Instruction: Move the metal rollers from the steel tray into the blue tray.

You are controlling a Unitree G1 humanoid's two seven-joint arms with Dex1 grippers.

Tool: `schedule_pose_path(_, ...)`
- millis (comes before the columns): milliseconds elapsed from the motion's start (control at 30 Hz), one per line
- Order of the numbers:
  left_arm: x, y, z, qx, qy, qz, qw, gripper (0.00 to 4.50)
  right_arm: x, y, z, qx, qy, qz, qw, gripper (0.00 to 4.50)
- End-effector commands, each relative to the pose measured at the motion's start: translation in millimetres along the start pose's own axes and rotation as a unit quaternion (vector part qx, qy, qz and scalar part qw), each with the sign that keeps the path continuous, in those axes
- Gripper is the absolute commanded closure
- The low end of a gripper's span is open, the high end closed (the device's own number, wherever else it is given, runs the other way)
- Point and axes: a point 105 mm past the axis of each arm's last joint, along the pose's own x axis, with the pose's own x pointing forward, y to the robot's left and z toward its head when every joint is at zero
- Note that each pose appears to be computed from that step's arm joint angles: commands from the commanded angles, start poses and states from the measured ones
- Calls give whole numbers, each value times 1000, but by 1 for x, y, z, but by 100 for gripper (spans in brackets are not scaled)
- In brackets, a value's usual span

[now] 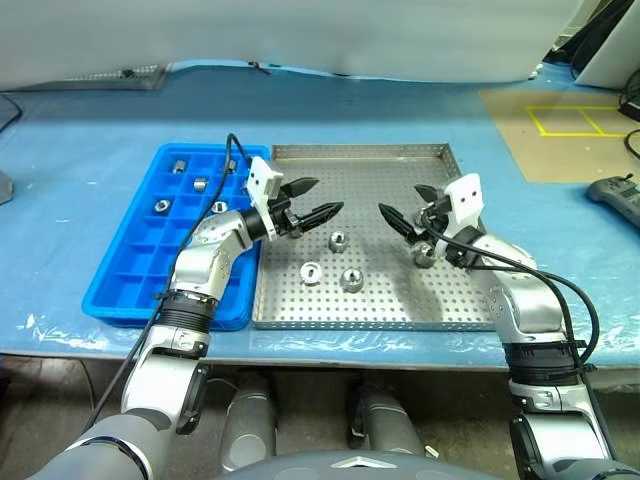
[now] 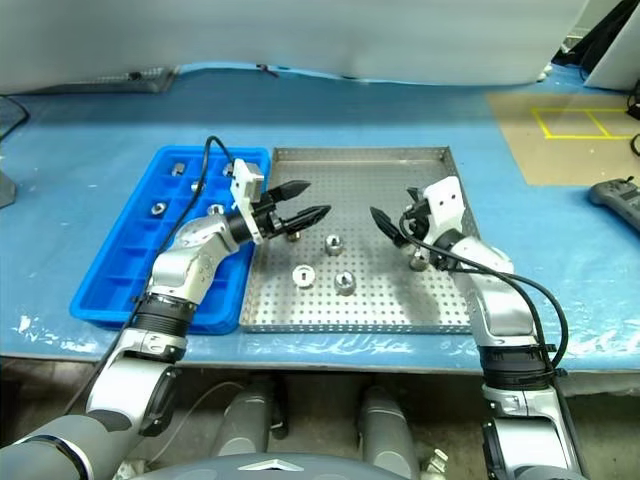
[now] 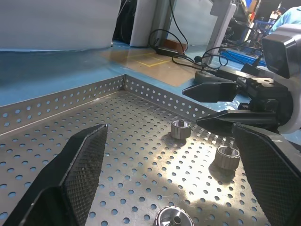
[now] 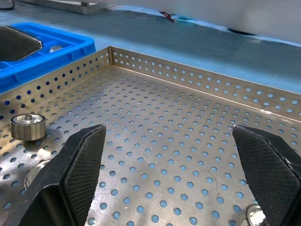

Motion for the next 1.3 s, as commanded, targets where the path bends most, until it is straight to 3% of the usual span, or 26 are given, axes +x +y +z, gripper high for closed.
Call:
schedule_pose_path(33,6,-3,8,30,-3,-15,999,2,-3,-4,19,-23,-25,-5,999,0)
schedule_pose_path(333,7,-3,12,26,-14,-20,999,2,-5,-9,25,-34,-24,-4,999,0)
schedule_pose_path(567,2,2,15,45,15,-39,998,2,-7,-5,21,-29,-24,-12,999,0)
schedule_pose_path(633,-5,10,21,67,53,-54,995,2,-9,-6,22,-22,-30,-20,999,0)
schedule_pose_path(700,-19,20,20,82,129,-78,985,2,-10,-7,21,-20,-28,-25,999,0)
schedule_pose_path(833,-52,37,10,117,299,-124,939,2,-13,-6,15,-13,-20,-31,999,0)
schedule_pose_path(1000,-35,53,20,183,322,-111,922,2,-16,0,8,-6,-17,-42,999,0)
schedule_pose_path(1300,-18,53,-10,225,382,-131,887,2,-28,-3,5,-6,-16,-73,997,0)
